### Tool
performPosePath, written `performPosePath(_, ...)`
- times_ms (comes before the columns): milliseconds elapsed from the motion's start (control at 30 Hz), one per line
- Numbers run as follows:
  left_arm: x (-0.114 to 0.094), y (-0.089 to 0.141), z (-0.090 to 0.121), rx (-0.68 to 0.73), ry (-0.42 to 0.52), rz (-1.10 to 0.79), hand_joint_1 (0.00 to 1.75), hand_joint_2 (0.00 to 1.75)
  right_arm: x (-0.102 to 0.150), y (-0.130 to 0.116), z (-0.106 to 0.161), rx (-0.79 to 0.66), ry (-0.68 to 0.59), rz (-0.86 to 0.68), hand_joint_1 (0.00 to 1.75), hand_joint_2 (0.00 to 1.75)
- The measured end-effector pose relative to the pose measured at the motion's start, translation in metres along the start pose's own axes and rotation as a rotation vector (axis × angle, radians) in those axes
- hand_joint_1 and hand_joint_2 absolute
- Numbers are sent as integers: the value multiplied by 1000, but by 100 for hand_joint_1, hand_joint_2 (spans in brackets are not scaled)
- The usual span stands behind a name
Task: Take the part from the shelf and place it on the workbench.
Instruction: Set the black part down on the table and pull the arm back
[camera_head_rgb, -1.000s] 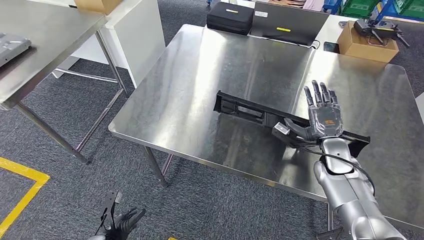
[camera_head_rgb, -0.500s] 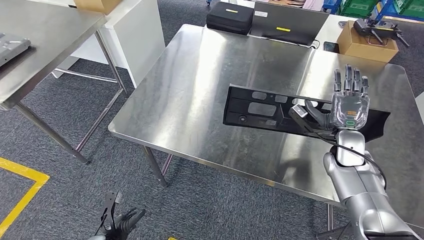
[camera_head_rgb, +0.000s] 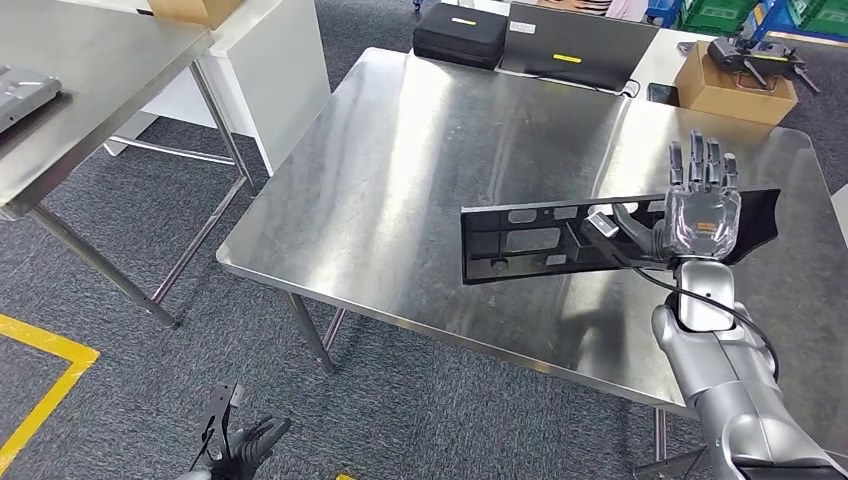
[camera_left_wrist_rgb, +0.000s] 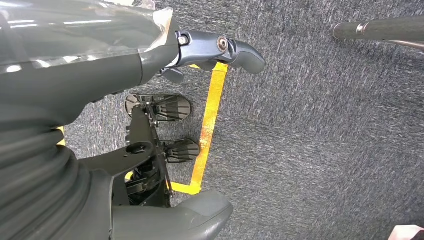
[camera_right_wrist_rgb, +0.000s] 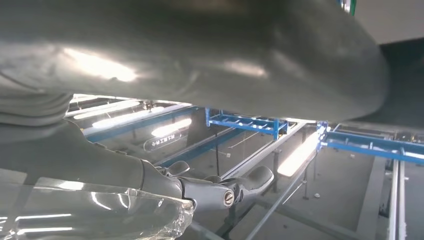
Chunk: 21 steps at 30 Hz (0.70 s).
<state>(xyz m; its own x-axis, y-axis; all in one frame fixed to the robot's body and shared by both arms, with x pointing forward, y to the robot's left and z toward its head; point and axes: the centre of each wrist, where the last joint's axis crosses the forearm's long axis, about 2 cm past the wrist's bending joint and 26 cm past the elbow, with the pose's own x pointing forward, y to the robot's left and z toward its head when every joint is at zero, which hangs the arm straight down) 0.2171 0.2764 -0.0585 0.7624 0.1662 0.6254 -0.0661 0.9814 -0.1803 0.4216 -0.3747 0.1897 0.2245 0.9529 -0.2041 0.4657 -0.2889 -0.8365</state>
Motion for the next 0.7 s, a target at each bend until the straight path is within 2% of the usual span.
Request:
performPosePath(267,0,0,0,1,1,0,0,175,-5,7,-3,132,-6,-18,0,0)
performPosePath(433,0,1,0,2,1,-1,0,175,-6,6,-9,167,15,-35,0,0)
performPosePath(700,1,4,0,10,9,-9,0,175,-12,5,-26,500,76,-143,0,0)
